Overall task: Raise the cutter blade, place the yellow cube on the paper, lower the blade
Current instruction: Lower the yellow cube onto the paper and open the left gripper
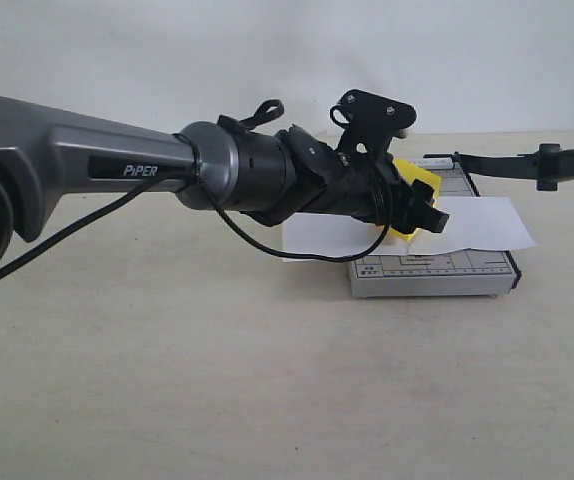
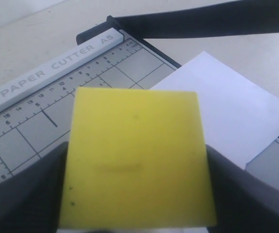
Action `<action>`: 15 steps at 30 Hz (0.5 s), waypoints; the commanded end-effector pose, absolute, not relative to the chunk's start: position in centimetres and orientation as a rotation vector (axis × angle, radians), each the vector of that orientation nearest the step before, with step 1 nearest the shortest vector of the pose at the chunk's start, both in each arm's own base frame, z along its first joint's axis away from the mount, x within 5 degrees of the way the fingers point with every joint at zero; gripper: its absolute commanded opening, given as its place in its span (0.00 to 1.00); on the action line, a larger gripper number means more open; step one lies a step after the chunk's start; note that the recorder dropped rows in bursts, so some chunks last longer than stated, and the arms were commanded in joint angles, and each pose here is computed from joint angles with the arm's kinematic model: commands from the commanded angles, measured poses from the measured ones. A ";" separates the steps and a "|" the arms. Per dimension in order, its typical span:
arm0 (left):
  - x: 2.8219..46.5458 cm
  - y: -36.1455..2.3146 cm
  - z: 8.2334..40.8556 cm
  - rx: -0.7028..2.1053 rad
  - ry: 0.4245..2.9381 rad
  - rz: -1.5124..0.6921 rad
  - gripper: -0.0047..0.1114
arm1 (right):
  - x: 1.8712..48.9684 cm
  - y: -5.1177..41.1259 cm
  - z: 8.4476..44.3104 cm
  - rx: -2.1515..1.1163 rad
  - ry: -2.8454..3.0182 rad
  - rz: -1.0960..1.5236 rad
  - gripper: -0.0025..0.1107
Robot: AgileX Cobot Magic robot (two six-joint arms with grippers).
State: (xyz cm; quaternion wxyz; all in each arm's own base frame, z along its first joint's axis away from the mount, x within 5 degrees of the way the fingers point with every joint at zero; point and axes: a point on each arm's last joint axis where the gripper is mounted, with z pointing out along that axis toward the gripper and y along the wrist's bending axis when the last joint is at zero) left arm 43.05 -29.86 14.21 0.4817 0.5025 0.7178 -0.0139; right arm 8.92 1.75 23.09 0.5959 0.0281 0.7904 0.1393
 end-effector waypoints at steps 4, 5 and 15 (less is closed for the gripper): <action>43.2 -30.0 14.4 1.200 1.751 -0.030 0.46 | 8.9 1.7 23.1 0.058 1.826 0.320 0.02; 43.2 -30.0 14.4 1.200 1.751 -0.030 0.48 | 8.9 1.7 23.1 0.058 1.826 0.320 0.02; 43.2 -30.0 14.4 1.197 1.753 -0.032 0.56 | 8.9 1.7 23.1 0.058 1.826 0.320 0.02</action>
